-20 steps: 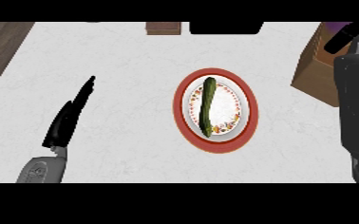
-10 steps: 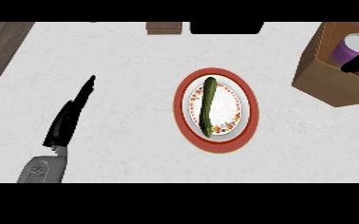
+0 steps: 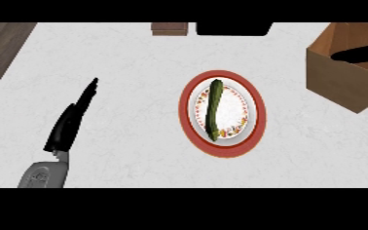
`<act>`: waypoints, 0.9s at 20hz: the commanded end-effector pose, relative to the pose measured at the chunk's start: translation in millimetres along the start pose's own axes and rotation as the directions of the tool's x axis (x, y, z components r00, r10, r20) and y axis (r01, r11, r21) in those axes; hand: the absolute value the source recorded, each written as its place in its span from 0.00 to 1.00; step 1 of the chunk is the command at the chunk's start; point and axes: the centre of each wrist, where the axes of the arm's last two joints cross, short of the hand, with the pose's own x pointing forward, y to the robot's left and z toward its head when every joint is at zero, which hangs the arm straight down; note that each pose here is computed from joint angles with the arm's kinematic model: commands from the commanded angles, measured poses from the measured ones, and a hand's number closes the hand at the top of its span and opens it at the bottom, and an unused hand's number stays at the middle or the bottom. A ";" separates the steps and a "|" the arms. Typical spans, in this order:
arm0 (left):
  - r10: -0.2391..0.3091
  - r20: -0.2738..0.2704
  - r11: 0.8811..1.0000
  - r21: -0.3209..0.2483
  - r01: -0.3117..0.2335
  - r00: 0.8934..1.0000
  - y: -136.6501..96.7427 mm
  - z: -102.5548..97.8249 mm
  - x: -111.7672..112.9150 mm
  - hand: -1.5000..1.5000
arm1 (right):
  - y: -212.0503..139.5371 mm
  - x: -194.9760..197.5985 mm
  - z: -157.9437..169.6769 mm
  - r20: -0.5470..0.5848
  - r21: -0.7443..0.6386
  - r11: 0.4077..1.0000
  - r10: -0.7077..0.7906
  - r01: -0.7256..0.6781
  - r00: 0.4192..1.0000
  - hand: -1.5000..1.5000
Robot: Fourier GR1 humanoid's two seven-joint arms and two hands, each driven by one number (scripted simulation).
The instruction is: Pick the can from the plate and place it in the cardboard box
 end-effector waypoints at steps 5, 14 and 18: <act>0.000 0.018 1.000 -0.006 0.000 1.000 15.3 -4.8 4.0 0.50 | 16.1 -22.7 -13.0 -0.006 -0.121 0.916 -0.387 0.384 0.922 0.00; 0.004 0.003 1.000 -0.005 -0.004 1.000 1.9 10.4 -2.3 0.50 | -0.4 -104.8 -13.2 0.094 -0.325 0.763 -0.563 0.560 0.821 0.00; 0.015 -0.001 1.000 -0.015 -0.015 1.000 -2.5 2.9 3.5 0.50 | -19.1 -149.6 -17.8 0.127 -0.360 0.727 -0.583 0.585 0.803 0.00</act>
